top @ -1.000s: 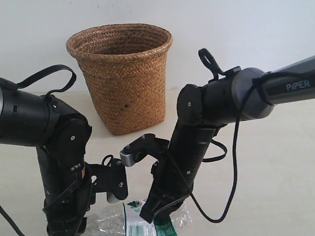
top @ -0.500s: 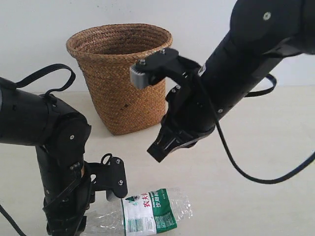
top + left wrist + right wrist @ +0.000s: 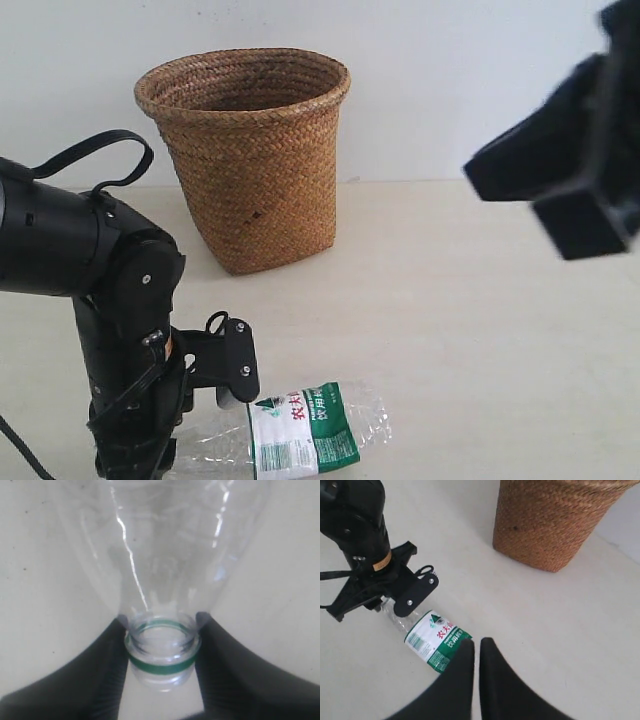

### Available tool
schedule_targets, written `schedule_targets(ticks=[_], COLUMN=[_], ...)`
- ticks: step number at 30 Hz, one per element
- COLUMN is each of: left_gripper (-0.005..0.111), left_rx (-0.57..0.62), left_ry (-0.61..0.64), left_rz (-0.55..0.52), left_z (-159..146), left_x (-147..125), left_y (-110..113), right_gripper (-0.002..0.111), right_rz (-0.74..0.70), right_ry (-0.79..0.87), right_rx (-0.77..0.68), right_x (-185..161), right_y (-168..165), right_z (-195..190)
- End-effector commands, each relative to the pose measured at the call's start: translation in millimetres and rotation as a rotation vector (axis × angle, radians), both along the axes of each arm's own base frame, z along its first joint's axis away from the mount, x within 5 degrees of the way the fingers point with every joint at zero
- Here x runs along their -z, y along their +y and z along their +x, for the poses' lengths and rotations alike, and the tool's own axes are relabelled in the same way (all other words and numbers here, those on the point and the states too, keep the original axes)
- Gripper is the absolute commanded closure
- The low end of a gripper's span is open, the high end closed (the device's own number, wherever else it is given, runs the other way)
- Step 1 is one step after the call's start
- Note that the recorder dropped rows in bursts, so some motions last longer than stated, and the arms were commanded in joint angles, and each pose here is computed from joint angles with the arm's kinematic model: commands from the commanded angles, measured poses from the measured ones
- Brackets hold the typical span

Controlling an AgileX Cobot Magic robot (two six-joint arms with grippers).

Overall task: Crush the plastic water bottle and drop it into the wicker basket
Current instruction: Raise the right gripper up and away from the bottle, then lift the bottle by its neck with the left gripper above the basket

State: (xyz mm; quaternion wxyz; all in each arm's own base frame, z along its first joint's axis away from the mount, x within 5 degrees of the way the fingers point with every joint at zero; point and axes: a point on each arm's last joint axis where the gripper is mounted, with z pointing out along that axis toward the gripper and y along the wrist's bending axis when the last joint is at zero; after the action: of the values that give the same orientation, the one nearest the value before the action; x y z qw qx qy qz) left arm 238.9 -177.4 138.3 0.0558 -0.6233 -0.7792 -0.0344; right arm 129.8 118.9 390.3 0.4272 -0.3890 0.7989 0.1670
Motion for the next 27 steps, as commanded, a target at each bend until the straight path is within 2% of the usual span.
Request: schedule_targets(ticks=[1, 10, 22, 27], left_gripper=[0.103, 0.103, 0.103, 0.103], left_rx=[-0.007, -0.006, -0.003, 0.017], left_ry=[-0.015, -0.019, -0.029, -0.094], left_rz=[-0.008, -0.01, -0.014, -0.035], left_z=[1, 1, 2, 1], left_x=[-2, -2, -5, -25], left_y=[-1, -1, -1, 2], right_gripper=[0.108, 0.108, 0.108, 0.108], right_rz=[0.124, 0.215, 0.219, 0.219], right_ry=[-0.128, -0.269, -0.254, -0.254], right_rx=[0.03, 0.037, 0.053, 0.053], right_x=[-3, 23, 34, 34], right_y=[-37, -83, -91, -91], right_z=[-43, -98, -106, -106])
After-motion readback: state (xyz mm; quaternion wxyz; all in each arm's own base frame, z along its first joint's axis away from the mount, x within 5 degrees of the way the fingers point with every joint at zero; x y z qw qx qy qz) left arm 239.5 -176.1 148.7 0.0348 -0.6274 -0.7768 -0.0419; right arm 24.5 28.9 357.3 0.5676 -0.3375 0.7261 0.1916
